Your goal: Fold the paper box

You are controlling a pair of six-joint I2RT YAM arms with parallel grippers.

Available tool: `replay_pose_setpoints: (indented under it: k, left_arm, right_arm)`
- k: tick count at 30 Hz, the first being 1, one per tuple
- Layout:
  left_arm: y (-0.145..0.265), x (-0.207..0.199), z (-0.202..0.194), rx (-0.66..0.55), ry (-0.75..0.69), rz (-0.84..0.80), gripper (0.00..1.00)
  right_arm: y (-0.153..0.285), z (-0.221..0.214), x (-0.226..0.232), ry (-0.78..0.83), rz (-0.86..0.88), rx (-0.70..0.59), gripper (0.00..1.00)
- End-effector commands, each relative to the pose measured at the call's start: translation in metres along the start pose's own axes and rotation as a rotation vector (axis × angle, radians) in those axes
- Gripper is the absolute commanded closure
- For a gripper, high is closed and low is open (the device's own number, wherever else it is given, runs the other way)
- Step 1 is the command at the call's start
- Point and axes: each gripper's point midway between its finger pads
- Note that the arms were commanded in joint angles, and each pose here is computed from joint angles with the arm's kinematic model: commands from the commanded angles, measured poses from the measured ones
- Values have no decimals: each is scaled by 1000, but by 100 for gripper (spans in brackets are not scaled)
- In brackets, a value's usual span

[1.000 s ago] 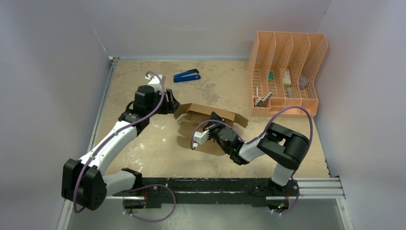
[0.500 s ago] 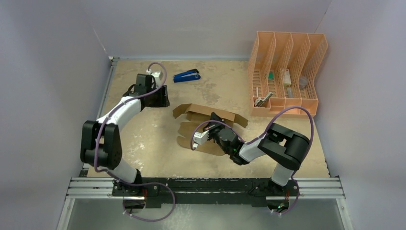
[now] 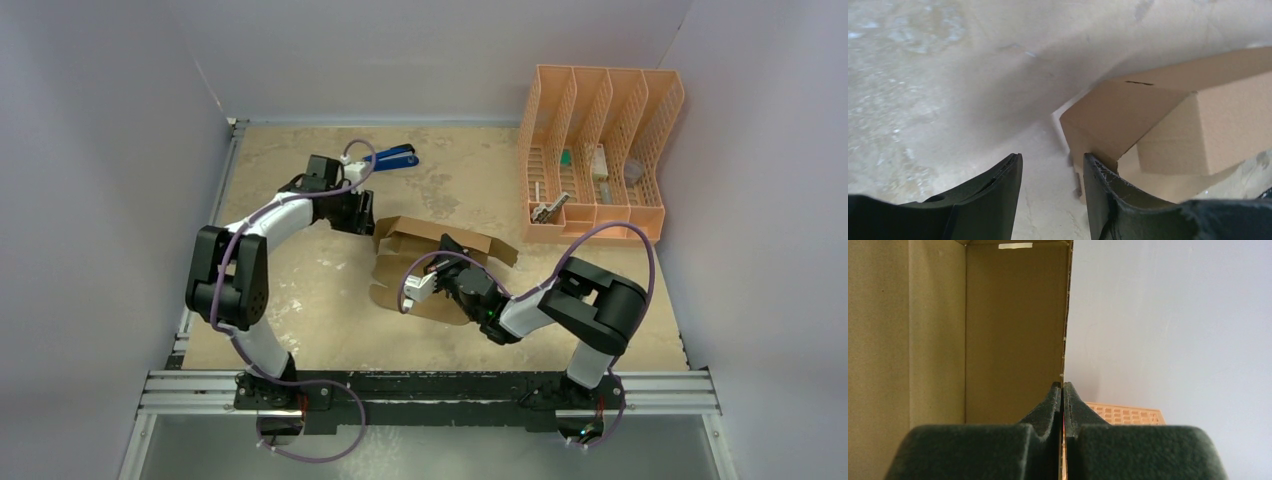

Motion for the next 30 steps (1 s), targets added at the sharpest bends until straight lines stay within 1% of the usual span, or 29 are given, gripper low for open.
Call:
replay_pose_setpoints:
  k: [1,10,17,22,25,30]
  left_arm:
    - [7,-25,4,-11,-102,-93,53]
    - [0,-50,-11,26,-198,-154,53]
    - [6,-71,-8,-17,-242,-232,53]
    - [-1,-84,-8,-38,-256,-240,53]
    - [-3,-87,-4,-68,-238,-219,54]
    - [1,-84,14,-185,-220,-165,54]
  right_arm:
    - [-2,5,-17,-21,-68,-5,100]
    - [-6,8,-18,-16,-70,-12,100]
    - [-7,10,-16,-16,-61,-19,100]
    - [-8,11,-14,-27,-51,-21,100]
    - [-9,11,-14,-30,-50,-22,100]
    - [-9,13,-14,-46,-45,-29,100]
Point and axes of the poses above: each gripper's point midway between its finger pads, its own y axis back along the fingers, its own x axis along the line the jaws close on, z = x × y
